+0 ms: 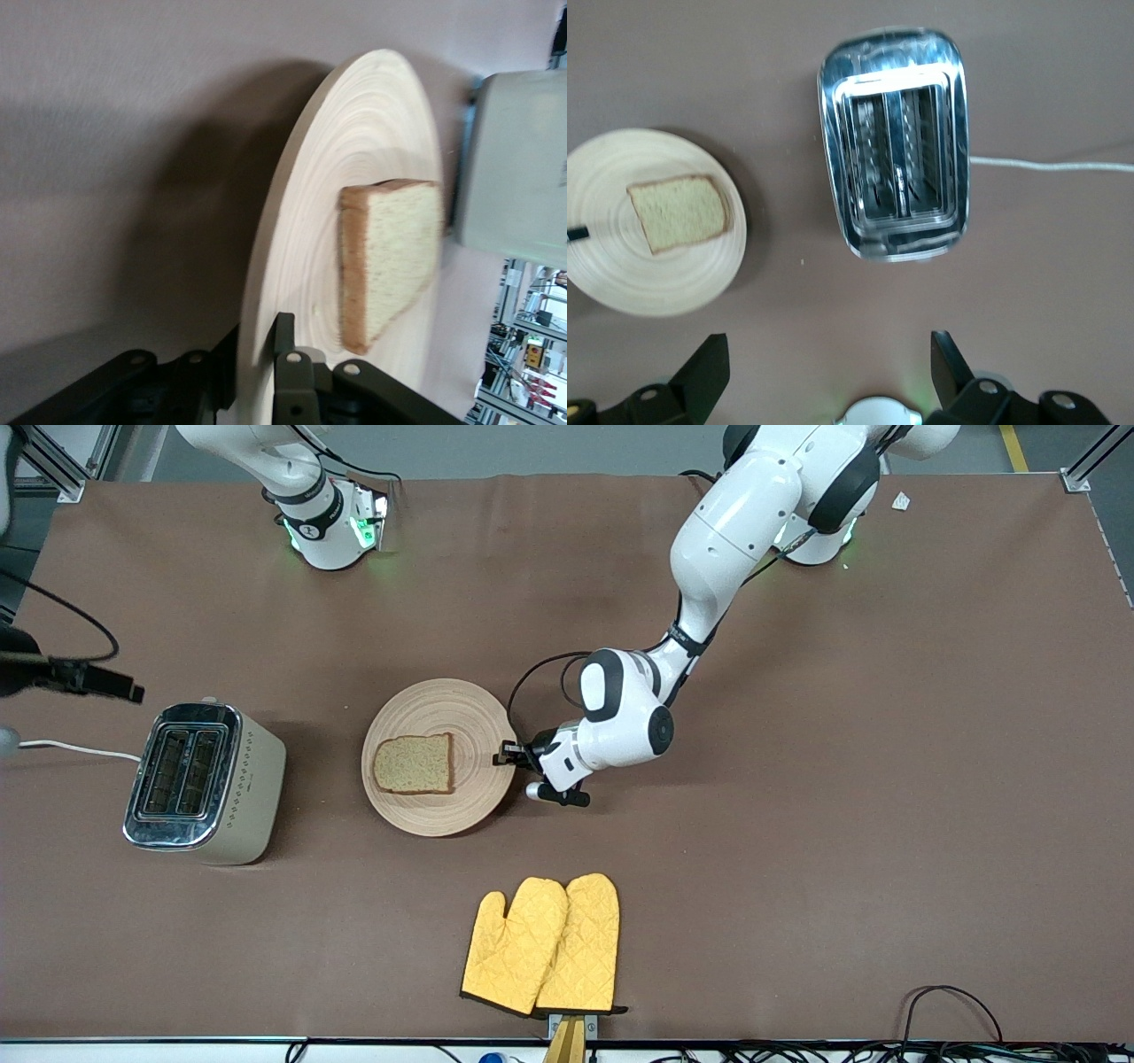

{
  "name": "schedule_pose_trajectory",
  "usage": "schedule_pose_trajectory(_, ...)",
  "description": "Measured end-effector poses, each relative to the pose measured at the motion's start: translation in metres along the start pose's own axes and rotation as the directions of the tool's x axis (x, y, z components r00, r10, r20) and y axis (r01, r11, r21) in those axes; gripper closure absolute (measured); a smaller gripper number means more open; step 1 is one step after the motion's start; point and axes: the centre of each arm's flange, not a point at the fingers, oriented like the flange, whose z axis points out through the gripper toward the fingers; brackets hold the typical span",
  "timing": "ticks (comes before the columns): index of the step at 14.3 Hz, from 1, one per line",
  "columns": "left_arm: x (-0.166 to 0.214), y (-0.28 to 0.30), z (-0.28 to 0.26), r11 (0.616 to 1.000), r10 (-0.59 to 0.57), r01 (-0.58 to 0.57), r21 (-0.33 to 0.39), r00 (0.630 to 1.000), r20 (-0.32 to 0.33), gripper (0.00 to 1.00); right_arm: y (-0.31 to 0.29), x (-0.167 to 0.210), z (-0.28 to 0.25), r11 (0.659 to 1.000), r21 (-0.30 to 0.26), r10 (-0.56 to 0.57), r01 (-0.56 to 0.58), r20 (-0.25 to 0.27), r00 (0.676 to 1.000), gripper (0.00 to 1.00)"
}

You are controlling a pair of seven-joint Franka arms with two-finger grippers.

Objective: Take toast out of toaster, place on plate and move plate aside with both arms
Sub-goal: 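Slide the plate with the left gripper away from the toaster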

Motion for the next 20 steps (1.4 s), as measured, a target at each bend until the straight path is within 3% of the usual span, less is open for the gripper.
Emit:
schedule_pose_trajectory(3, 0.029, 0.01, -0.059, 0.999, -0.004, 0.006, -0.047, 0.999, 0.041, 0.88, 0.009, -0.025, -0.016, 1.0, 0.002, 0.005, -0.005, -0.055, 0.998, 0.0)
schedule_pose_trajectory(5, 0.057, -0.001, -0.114, 0.999, 0.019, -0.015, -0.041, 0.997, 0.078, 0.88, 0.013, -0.028, -0.004, 1.0, 0.019, 0.005, -0.003, -0.102, 0.995, 0.0)
schedule_pose_trajectory(7, 0.086, -0.032, -0.171, 0.999, 0.051, -0.05, -0.012, 0.991, 0.12, 0.88, 0.013, -0.03, 0.003, 1.0, 0.026, 0.0, 0.003, -0.128, 0.992, 0.0)
schedule_pose_trajectory(10, 0.116, -0.108, -0.26, 0.996, 0.08, -0.071, -0.055, 0.979, 0.188, 0.88, 0.014, -0.029, 0.002, 1.0, 0.028, 0.003, 0.002, -0.152, 0.988, 0.0)
schedule_pose_trajectory(16, 0.121, -0.274, -0.422, 0.974, 0.178, -0.147, -0.172, 0.966, 0.186, 0.88, 0.017, -0.029, 0.002, 1.0, 0.03, 0.009, -0.005, -0.155, 0.988, 0.0)
schedule_pose_trajectory(20, 0.106, -0.397, -0.502, 0.961, 0.234, -0.211, -0.18, 0.965, 0.115, 0.88, 0.016, -0.031, -0.002, 1.0, 0.031, 0.006, -0.001, -0.163, 0.987, 0.0)
